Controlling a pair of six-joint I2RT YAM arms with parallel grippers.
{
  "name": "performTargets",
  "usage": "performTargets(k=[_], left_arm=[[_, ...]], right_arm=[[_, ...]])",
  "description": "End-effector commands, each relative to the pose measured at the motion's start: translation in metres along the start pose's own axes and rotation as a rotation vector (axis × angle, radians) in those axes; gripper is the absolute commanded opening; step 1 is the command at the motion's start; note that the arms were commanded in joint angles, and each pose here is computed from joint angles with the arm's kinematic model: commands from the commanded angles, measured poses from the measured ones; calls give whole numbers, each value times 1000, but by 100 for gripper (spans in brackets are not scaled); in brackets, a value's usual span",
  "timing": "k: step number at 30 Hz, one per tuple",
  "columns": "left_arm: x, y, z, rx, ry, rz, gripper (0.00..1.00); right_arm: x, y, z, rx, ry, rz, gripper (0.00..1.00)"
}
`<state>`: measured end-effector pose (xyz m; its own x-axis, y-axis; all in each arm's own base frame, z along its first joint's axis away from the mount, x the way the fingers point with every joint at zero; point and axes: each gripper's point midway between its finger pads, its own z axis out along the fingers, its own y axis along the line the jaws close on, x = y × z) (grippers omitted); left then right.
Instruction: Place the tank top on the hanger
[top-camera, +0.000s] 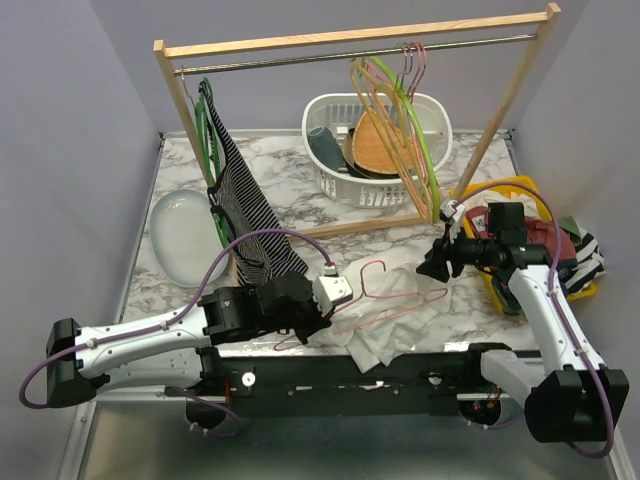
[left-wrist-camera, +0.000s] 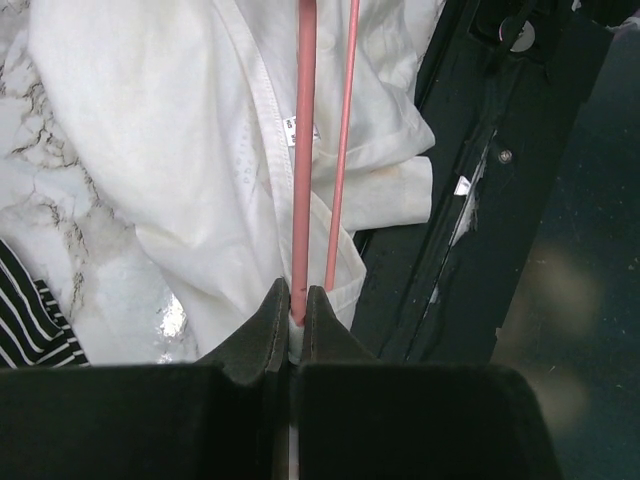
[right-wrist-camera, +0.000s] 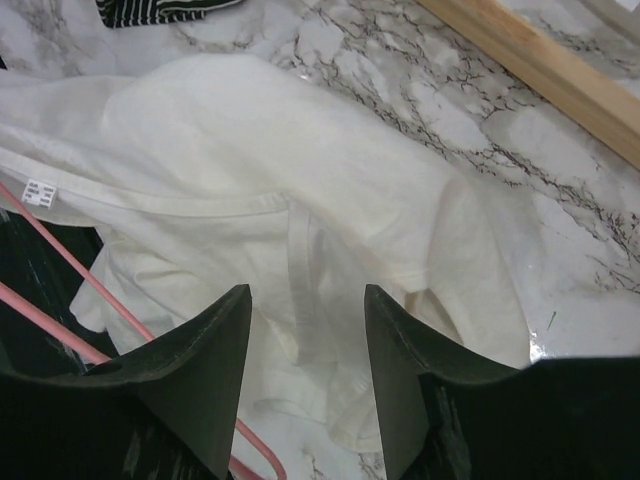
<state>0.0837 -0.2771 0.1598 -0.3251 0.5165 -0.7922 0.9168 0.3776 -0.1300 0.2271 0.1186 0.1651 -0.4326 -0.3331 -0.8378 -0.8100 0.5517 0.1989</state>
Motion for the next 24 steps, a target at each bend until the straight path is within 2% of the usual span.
performTargets(k=[1, 11, 14, 15, 17, 18, 23, 24], left_arm=[[-11, -5, -4, 33, -54, 34, 0], [-10, 1, -2, 2, -42, 39, 0], [-11, 5, -3, -20, -45, 42, 0], [-10, 5, -4, -22, -44, 45, 0], [-10, 13, -6, -58, -48, 49, 0], [-10, 15, -9, -70, -51, 47, 0], [-16, 33, -18, -145, -93, 13, 0], [-18, 36, -21, -152, -98, 8, 0]], right_arm=[[17, -4, 10, 10, 105, -22, 58], [50, -14, 39, 38, 257, -7, 60], [51, -22, 41, 84, 262, 3, 55], [50, -24, 41, 97, 265, 8, 41], [47, -30, 37, 130, 274, 1, 28], [40, -32, 34, 149, 258, -7, 17], [21, -41, 18, 233, 203, -26, 1], [20, -45, 15, 255, 197, -23, 1]])
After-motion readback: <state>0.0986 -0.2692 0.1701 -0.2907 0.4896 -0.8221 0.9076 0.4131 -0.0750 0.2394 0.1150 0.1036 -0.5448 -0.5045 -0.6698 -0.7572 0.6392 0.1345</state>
